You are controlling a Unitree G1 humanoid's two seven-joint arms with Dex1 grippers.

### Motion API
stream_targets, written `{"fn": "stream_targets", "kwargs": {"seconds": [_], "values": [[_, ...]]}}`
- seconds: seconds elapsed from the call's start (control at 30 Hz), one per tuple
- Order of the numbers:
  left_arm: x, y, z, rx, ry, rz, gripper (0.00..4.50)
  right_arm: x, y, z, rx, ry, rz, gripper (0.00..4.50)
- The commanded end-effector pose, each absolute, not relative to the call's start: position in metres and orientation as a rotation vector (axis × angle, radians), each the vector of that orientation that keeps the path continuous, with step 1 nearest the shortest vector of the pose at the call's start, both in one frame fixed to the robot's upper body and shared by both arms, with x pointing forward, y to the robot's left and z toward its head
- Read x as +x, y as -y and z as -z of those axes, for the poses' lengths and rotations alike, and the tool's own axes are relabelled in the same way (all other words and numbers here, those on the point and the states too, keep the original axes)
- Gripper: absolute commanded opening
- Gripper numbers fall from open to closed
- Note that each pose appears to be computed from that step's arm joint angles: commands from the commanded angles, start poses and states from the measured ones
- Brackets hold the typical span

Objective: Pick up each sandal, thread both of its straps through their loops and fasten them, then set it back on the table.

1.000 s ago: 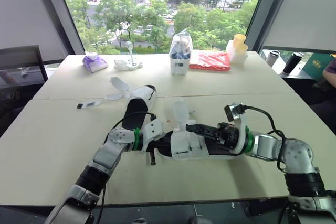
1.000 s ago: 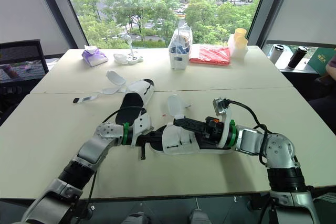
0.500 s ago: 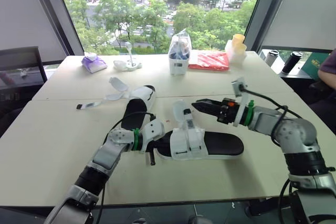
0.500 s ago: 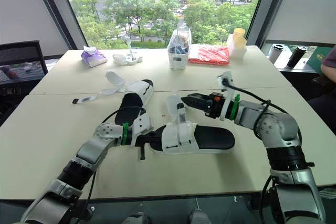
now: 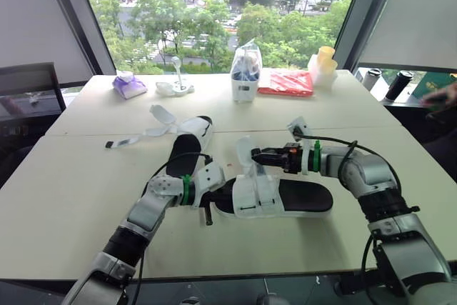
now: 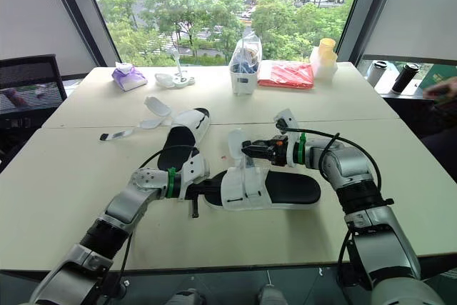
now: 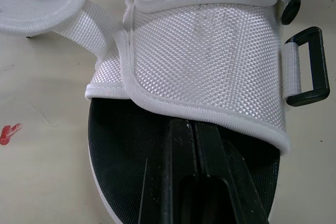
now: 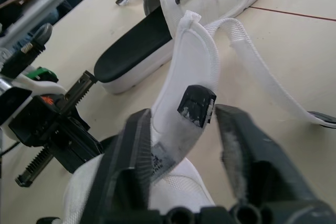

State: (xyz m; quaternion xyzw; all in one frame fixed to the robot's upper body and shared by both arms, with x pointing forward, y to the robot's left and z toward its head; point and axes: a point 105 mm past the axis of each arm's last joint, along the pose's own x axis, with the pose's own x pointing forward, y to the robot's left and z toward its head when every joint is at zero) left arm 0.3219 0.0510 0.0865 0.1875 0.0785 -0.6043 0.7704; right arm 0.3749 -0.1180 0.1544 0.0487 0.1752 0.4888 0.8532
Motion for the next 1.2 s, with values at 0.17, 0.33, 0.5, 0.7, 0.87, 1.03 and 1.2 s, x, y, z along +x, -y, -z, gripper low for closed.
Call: {"fn": "stream_targets", "kwargs": {"seconds": [0.17, 0.33, 0.5, 0.7, 0.87, 1.03, 1.2], "values": [[0.309, -0.053, -0.052, 0.408, -0.316, 1.331, 0.0, 0.376, 0.121, -0.187, 0.209, -0.261, -1.034, 0.05], [0.31, -0.05, -0.053, 0.41, -0.312, 1.34, 0.0, 0.374, 0.134, -0.189, 0.316, -0.24, -0.975, 0.05], [0.31, -0.049, -0.053, 0.414, -0.311, 1.348, 0.0, 0.36, 0.137, -0.185, 0.387, -0.239, -1.002, 0.05], [0.31, -0.049, -0.052, 0.419, -0.312, 1.356, 0.0, 0.358, 0.143, -0.188, 0.451, -0.213, -0.977, 0.05], [0.31, -0.049, -0.052, 0.422, -0.313, 1.359, 0.0, 0.356, 0.139, -0.179, 0.389, -0.25, -0.983, 0.05], [0.311, -0.047, -0.052, 0.42, -0.311, 1.36, 0.0, 0.358, 0.139, -0.176, 0.333, -0.256, -0.972, 2.0], [0.31, -0.048, -0.05, 0.415, -0.314, 1.354, 0.0, 0.358, 0.137, -0.175, 0.294, -0.251, -0.982, 2.98]]}}
